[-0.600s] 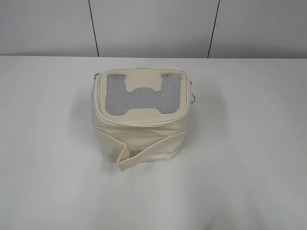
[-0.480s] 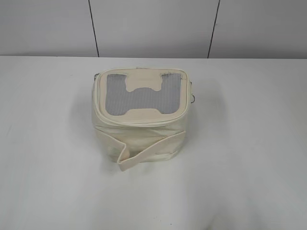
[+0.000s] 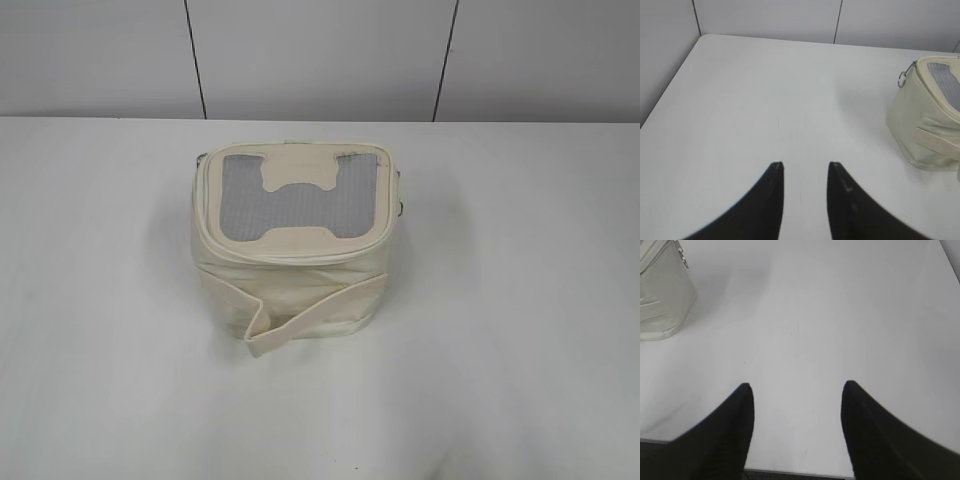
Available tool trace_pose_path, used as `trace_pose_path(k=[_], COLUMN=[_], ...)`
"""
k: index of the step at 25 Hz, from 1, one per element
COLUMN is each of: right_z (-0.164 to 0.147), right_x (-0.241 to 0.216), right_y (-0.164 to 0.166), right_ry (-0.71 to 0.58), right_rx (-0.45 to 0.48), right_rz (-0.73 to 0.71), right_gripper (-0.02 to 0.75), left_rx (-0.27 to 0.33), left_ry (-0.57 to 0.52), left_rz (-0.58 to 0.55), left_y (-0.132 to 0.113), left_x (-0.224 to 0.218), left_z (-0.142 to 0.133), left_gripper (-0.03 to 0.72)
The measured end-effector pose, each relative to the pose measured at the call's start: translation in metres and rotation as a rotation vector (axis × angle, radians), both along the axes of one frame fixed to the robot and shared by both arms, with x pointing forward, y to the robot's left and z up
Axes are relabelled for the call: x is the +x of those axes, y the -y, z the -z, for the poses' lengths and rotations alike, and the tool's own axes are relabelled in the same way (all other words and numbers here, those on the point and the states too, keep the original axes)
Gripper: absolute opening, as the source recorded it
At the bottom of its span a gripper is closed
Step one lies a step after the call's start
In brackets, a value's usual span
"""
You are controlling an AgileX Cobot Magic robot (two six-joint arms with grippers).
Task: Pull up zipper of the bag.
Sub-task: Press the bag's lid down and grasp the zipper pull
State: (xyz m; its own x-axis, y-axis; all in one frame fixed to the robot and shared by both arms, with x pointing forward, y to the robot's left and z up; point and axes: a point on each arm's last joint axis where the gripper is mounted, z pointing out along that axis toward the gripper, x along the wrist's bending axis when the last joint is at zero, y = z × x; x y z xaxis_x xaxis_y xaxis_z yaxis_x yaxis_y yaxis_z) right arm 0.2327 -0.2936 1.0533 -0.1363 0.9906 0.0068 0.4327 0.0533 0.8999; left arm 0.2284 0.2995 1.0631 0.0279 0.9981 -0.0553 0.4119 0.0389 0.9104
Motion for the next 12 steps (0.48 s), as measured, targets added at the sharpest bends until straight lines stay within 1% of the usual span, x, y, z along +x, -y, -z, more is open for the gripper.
trace_pose_path(k=[12], right_z=[0.0000], right_x=[0.0000], right_y=[-0.0002], right_ry=[0.000], right_rx=[0.002], right_rz=[-0.001], right_gripper=[0.440], left_rx=[0.000], left_ry=[0.000], left_rz=[0.000], left_y=[0.0000], left_x=[0.0000], left_z=[0.0000], left_gripper=[0.241])
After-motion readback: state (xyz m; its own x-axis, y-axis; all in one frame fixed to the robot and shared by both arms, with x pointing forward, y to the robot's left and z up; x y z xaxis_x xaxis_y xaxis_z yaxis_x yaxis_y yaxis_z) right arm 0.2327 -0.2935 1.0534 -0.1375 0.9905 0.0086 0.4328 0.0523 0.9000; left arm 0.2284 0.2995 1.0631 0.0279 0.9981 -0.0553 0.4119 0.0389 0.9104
